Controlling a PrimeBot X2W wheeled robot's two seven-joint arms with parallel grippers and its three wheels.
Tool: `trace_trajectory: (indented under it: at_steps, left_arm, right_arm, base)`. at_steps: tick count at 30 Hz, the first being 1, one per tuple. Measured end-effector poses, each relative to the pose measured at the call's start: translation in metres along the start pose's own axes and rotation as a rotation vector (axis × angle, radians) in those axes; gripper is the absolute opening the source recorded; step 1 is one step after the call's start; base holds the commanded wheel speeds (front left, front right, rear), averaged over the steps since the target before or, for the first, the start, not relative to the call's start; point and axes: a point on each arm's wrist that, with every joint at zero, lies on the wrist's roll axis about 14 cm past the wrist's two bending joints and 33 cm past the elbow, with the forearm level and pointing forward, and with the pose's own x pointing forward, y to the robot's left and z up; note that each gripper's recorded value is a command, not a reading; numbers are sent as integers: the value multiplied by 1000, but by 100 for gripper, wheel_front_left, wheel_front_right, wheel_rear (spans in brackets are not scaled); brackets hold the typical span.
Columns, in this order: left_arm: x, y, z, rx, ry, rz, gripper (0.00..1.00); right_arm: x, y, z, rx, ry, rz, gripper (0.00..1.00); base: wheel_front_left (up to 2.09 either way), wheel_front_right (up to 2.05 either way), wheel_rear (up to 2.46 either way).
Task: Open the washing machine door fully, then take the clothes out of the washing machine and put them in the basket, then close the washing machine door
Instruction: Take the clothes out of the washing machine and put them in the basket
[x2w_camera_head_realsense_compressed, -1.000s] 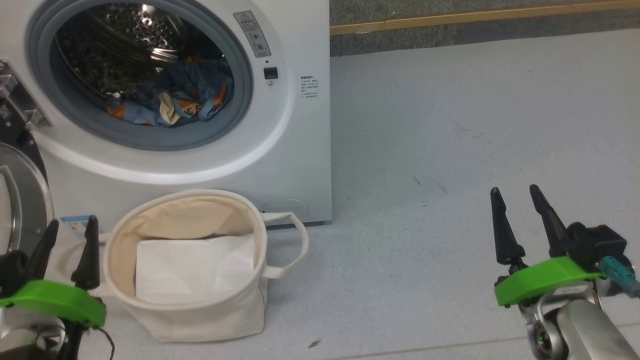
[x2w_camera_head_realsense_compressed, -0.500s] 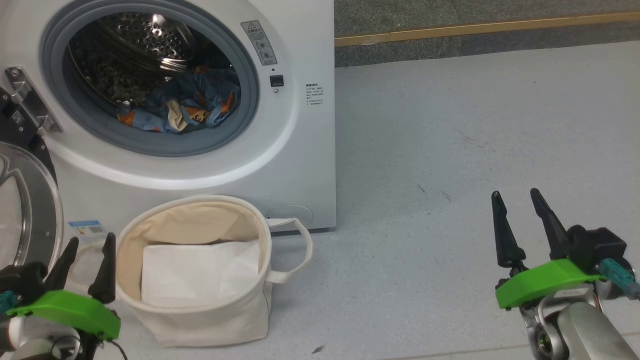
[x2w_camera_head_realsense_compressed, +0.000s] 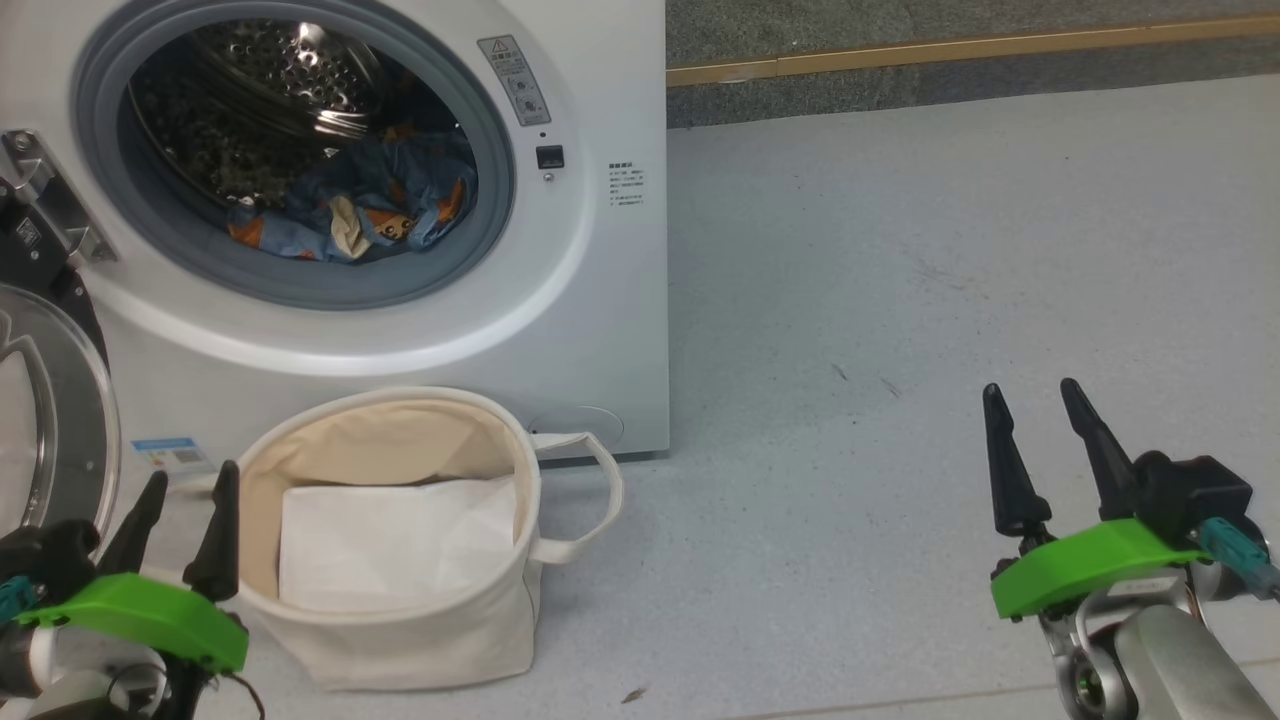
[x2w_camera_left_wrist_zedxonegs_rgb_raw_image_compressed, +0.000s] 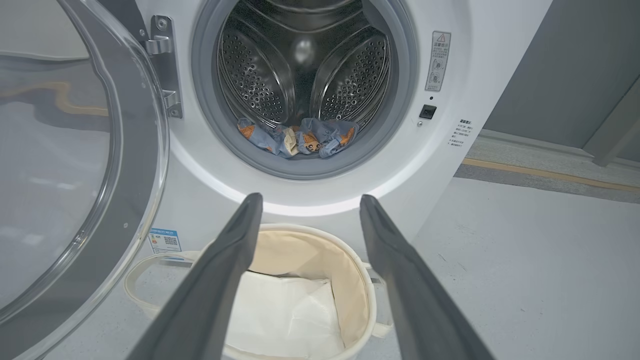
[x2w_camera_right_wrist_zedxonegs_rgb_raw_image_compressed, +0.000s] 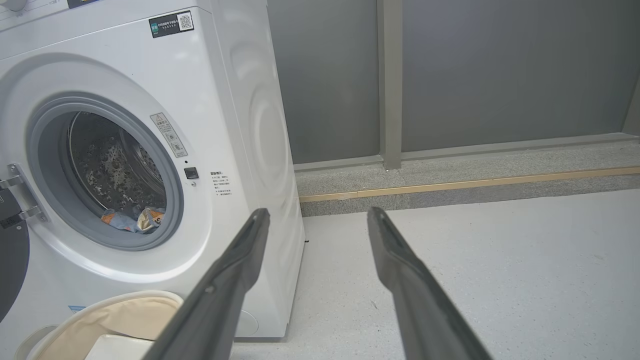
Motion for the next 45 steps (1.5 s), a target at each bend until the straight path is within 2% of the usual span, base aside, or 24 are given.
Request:
trace_trajectory:
  at_steps: [10, 18, 26, 45]
  left_arm:
    - [1, -8, 2, -28, -1, -34, 100]
    - [3, -9, -2, -32, 10, -37, 100]
    - [13, -4, 14, -9, -52, -2, 100]
    - [14, 2, 14, 28, -69, 40, 100]
  right_arm:
    - [1, 1, -2, 10, 6, 2, 100]
    - [2, 1, -7, 10, 18, 1, 100]
    - [4, 0, -10, 10, 28, -1, 100]
    - [7, 4, -12, 13, 32, 10, 100]
  base:
    - [111, -52, -59]
    - [218, -157, -61]
    - [174, -156, -19]
    - [24, -24, 0]
